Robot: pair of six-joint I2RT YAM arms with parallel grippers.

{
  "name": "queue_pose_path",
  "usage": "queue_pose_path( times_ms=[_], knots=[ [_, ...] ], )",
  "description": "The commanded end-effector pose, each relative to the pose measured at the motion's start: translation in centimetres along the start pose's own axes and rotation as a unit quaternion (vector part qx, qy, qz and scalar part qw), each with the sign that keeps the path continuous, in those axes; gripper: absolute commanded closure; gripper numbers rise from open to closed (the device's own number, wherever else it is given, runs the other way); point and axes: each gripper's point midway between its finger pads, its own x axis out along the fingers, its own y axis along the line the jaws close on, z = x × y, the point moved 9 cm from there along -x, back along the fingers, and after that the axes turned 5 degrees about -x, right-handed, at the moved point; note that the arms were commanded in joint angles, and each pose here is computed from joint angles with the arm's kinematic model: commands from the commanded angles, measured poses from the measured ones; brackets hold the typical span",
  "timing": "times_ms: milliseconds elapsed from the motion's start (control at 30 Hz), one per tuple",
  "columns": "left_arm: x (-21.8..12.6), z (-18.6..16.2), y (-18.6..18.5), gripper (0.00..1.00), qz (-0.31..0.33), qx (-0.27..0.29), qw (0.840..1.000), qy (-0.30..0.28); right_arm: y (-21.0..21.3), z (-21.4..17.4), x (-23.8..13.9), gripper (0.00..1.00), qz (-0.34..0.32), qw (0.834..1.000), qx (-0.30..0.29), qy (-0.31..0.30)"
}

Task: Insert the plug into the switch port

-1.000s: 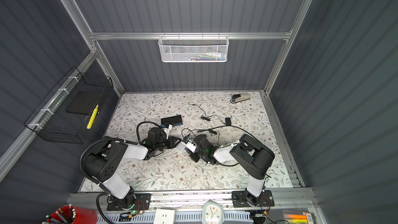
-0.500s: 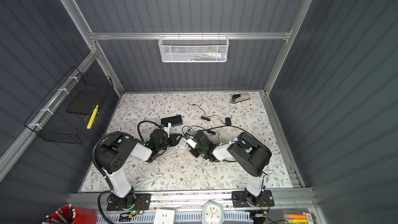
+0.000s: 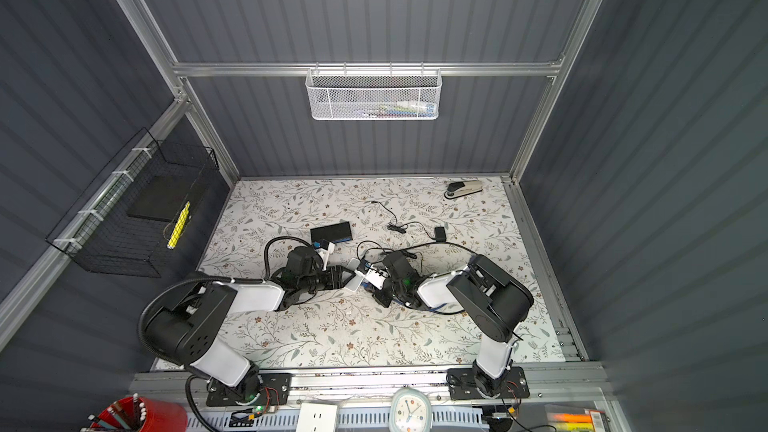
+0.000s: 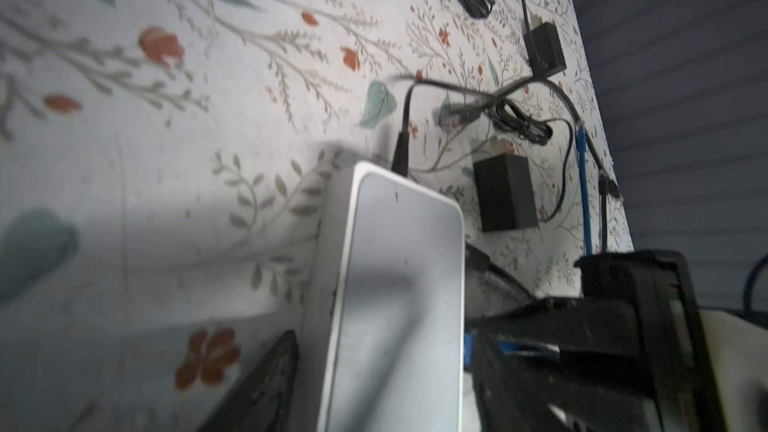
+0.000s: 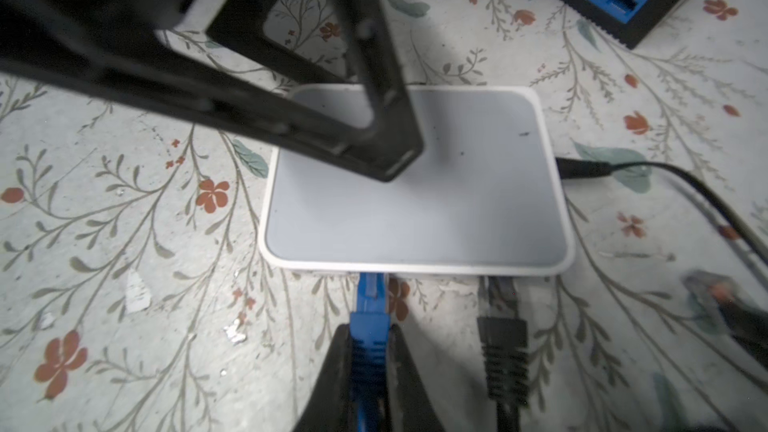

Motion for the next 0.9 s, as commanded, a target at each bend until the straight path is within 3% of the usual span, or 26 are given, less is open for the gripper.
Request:
queue_pose_path(
  times_ms=[0, 167, 300, 467, 633, 867],
  knots=[
    [-1.9, -6.7, 2.0, 0.19, 0.044, -0.075, 0.982, 0.168, 1.1, -2.8, 0.0, 1.00, 0.001, 0.998, 0.039, 0.051],
    [-3.8, -6.8, 1.6, 0.03, 0.032, -0.026, 0.996, 0.076, 1.6, -3.6, -1.0, 0.94, -0.005, 0.997, 0.052, 0.054],
    [-4.4, -6.9, 1.4, 0.00, 0.035, 0.066, 0.997, -0.009, 2.0, -3.4, -1.8, 0.68, 0.005, 0.998, 0.042, 0.039],
    [-4.7, -5.3, 0.2, 0.00, 0.047, 0.175, 0.979, -0.095, 2.4, -2.6, -4.4, 0.59, 0.027, 0.999, 0.044, -0.012],
    [-5.0, -3.8, -0.7, 0.00, 0.043, 0.267, 0.947, -0.176, 1.8, -0.5, -7.4, 0.57, 0.029, 0.992, 0.071, -0.096],
    [-3.6, -5.0, -1.2, 0.00, -0.011, 0.318, 0.933, -0.169, 1.9, 1.3, -9.6, 0.56, 0.014, 0.981, 0.131, -0.143]
  ],
)
